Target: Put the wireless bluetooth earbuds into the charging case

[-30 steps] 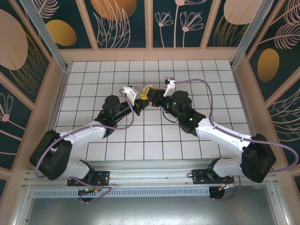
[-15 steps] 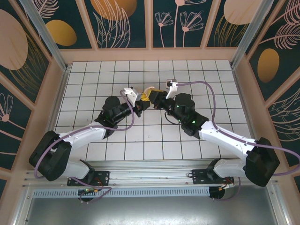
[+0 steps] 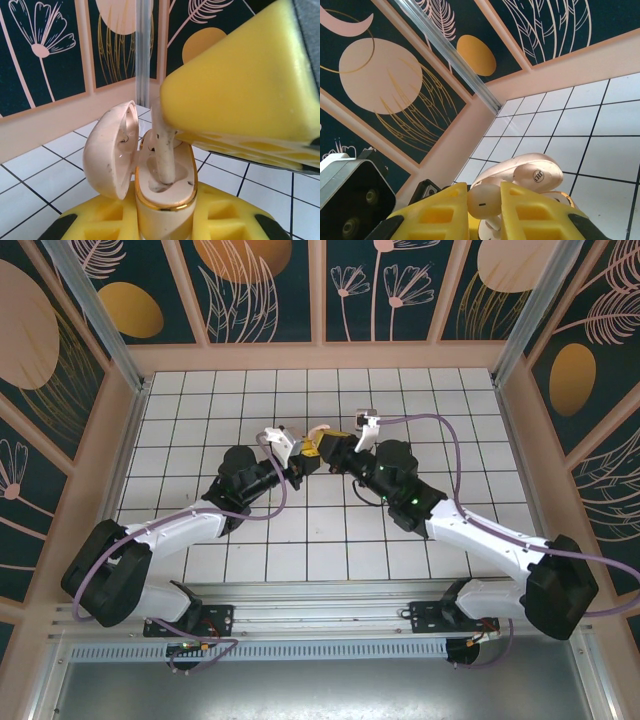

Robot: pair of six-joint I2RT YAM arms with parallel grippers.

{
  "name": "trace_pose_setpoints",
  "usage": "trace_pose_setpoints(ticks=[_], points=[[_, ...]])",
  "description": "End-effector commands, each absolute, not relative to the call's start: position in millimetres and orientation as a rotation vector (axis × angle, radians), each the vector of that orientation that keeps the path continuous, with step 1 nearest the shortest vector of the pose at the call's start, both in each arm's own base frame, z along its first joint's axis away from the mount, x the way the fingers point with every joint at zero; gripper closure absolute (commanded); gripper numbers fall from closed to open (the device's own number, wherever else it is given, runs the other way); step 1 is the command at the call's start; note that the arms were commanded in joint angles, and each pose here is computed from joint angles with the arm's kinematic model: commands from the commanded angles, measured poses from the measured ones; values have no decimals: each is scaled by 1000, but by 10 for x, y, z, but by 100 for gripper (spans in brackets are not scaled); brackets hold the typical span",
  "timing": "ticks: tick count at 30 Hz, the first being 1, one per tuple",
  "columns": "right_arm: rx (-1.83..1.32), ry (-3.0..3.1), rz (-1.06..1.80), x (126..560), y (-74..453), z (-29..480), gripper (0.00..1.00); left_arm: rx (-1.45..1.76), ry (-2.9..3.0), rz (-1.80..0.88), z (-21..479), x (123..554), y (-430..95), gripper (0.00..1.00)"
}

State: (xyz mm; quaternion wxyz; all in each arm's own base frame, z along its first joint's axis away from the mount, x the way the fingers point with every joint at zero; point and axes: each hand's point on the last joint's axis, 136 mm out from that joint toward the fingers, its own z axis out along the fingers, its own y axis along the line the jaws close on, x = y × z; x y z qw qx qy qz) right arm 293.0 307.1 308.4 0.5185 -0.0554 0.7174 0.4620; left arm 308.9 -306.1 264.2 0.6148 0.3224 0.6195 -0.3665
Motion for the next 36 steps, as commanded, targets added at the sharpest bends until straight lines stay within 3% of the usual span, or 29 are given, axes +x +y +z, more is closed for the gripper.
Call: trace_pose_setpoints(ticks=[1, 36], points=[[-146, 1855, 1015, 2933, 3003, 2619, 81, 686, 1106, -807, 3512, 2942, -2928, 86], [-233, 1817, 1079, 2923, 3394, 2810, 82, 702, 1146, -766, 3401, 2994, -3051, 86]])
